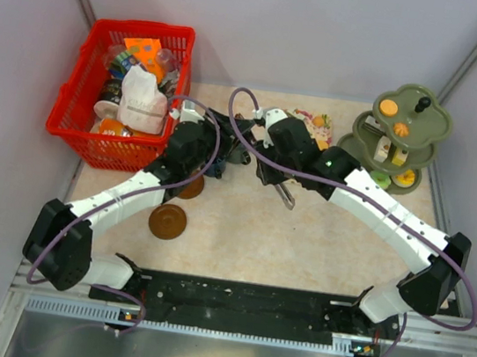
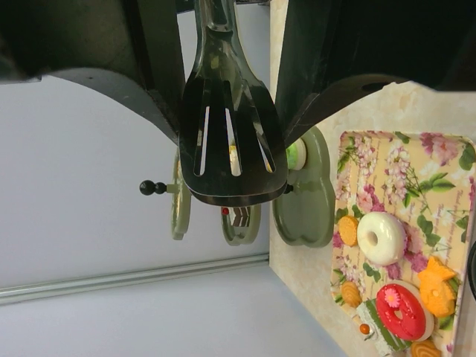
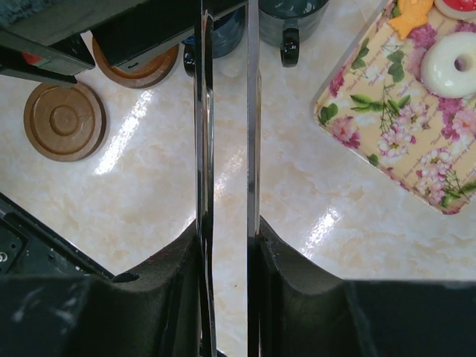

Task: Serve the afternoon tea
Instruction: Adjust the clamp.

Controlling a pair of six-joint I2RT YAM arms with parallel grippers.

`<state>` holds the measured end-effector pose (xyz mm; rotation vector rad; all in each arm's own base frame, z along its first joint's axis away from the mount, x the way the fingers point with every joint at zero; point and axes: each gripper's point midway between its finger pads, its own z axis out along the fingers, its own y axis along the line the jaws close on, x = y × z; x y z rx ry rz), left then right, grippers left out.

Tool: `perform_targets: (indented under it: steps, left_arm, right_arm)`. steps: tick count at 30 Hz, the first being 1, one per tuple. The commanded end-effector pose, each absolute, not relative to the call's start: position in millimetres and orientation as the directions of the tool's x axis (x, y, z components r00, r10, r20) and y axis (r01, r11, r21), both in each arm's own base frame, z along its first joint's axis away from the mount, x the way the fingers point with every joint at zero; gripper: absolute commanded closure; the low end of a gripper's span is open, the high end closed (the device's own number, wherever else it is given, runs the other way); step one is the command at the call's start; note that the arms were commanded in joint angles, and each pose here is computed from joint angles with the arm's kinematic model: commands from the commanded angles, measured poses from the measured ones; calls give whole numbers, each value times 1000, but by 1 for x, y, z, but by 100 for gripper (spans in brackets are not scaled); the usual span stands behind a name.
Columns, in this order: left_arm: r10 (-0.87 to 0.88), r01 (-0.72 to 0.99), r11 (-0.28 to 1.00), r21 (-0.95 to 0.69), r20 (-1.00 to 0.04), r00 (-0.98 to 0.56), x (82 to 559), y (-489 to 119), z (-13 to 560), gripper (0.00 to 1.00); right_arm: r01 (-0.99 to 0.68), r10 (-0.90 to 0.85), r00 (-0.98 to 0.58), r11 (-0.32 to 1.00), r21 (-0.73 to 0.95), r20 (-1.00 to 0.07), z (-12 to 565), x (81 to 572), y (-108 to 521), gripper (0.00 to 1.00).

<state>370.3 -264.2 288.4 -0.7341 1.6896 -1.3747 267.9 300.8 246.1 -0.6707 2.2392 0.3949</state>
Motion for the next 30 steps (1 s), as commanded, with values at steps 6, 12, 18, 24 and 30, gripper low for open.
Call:
perform_targets:
  steps: [6, 12, 18, 24, 30]
  left_arm:
    - [-853, 71, 181, -981, -193, -486, 367, -261, 298, 91]
    - [-852, 69, 162, -984, -174, -494, 367, -263, 301, 95]
    - [-853, 57, 154, -986, -162, -497, 365, -263, 297, 96]
    - [-855, 59, 152, -987, -161, -494, 365, -262, 299, 96]
    - [-854, 52, 197, -979, -198, -481, 365, -257, 294, 76]
  right_arm:
    - [-580, -289, -531, 809, 93, -797, 280, 271, 311, 69]
    - [-576, -288, -530, 812, 90, -798, 279, 273, 312, 66]
    - [-582, -293, -531, 808, 91, -795, 276, 275, 316, 65]
    - [-580, -303, -537, 810, 84, -787, 271, 275, 315, 70]
    - [-575, -312, -535, 815, 68, -785, 272, 273, 309, 82]
